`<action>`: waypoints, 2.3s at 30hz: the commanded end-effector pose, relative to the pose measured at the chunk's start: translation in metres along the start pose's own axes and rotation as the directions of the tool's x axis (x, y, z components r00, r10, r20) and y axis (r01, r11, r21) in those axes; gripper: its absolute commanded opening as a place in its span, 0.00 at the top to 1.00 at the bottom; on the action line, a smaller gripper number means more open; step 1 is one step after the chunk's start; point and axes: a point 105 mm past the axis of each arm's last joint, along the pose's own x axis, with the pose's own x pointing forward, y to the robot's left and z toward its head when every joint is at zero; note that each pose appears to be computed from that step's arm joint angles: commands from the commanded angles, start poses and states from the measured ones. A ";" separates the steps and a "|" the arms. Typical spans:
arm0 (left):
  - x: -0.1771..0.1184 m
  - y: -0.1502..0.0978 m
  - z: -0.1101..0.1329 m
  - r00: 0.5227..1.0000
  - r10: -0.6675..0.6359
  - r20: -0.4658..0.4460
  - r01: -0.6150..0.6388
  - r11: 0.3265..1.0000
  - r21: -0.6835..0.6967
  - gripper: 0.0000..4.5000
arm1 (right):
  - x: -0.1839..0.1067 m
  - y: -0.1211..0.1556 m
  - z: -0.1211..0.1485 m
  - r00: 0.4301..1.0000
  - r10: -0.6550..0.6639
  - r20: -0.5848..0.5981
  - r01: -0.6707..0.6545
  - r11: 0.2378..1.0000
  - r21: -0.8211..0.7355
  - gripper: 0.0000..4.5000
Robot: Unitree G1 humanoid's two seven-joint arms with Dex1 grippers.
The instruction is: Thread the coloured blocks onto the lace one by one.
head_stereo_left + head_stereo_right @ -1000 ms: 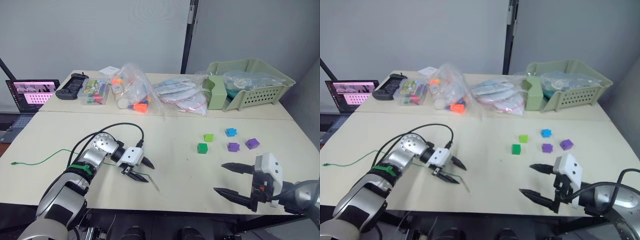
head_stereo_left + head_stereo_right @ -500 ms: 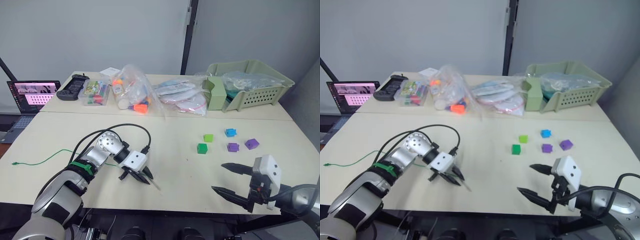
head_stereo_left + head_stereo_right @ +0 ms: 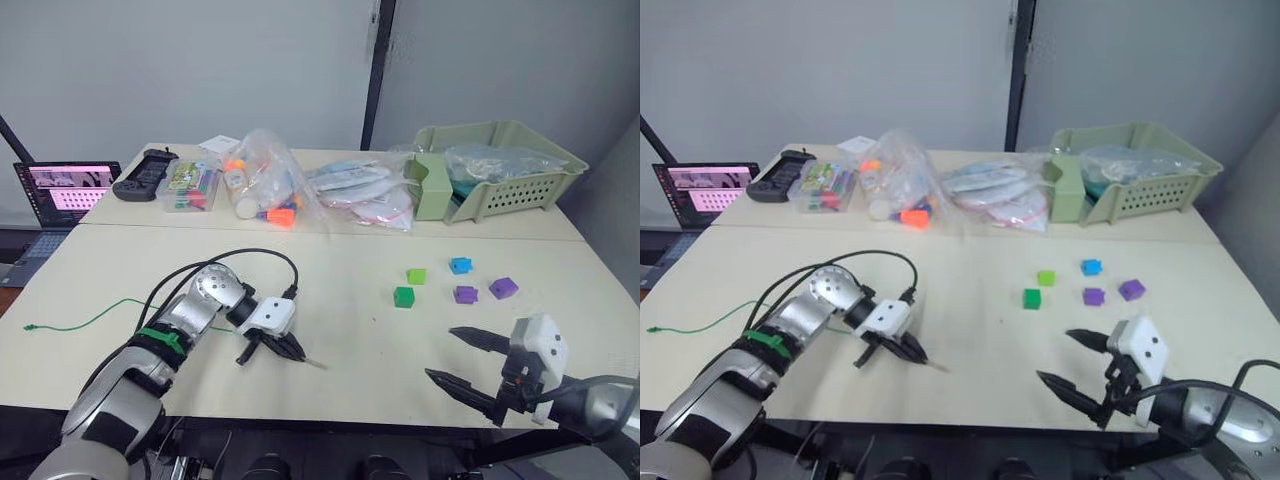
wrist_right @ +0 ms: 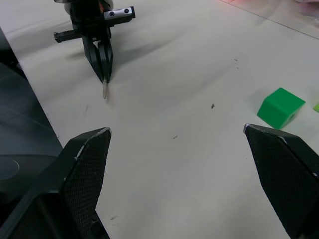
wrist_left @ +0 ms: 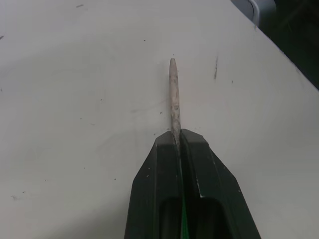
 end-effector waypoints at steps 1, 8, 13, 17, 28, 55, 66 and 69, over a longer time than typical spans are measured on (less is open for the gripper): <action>-0.021 -0.001 0.015 0.997 0.077 0.011 -0.077 0.997 -0.022 1.00 | -0.012 -0.021 -0.003 0.983 -0.181 -0.010 0.181 0.983 -0.005 0.00; -0.038 -0.023 0.019 0.990 0.138 -0.034 -0.141 0.985 -0.097 1.00 | -0.032 -0.077 -0.029 0.833 -0.551 -0.054 0.553 0.833 0.034 0.00; -0.038 -0.029 0.029 0.981 0.191 -0.030 -0.193 0.974 -0.117 1.00 | -0.037 -0.120 -0.030 0.737 -0.675 -0.026 0.675 0.736 0.052 0.00; -0.033 -0.033 0.035 0.978 0.208 -0.003 -0.207 0.968 -0.139 1.00 | -0.029 -0.142 -0.029 0.723 -0.690 -0.031 0.691 0.722 0.043 0.00; -0.031 -0.041 0.026 0.973 0.232 -0.017 -0.232 0.961 -0.149 1.00 | -0.004 -0.191 -0.033 0.692 -0.716 -0.091 0.722 0.690 0.059 0.00; -0.032 -0.044 0.020 0.970 0.241 -0.027 -0.242 0.959 -0.147 1.00 | 0.012 -0.207 -0.015 0.674 -0.739 -0.002 0.735 0.670 0.107 0.75; -0.038 -0.048 0.014 0.967 0.251 -0.034 -0.253 0.953 -0.169 1.00 | 0.033 -0.055 0.079 0.810 -0.555 0.192 0.540 0.832 0.124 0.75; -0.039 -0.048 0.015 0.968 0.249 -0.031 -0.251 0.953 -0.169 1.00 | 0.066 -0.012 0.064 0.869 -0.481 0.118 0.454 0.869 0.194 0.75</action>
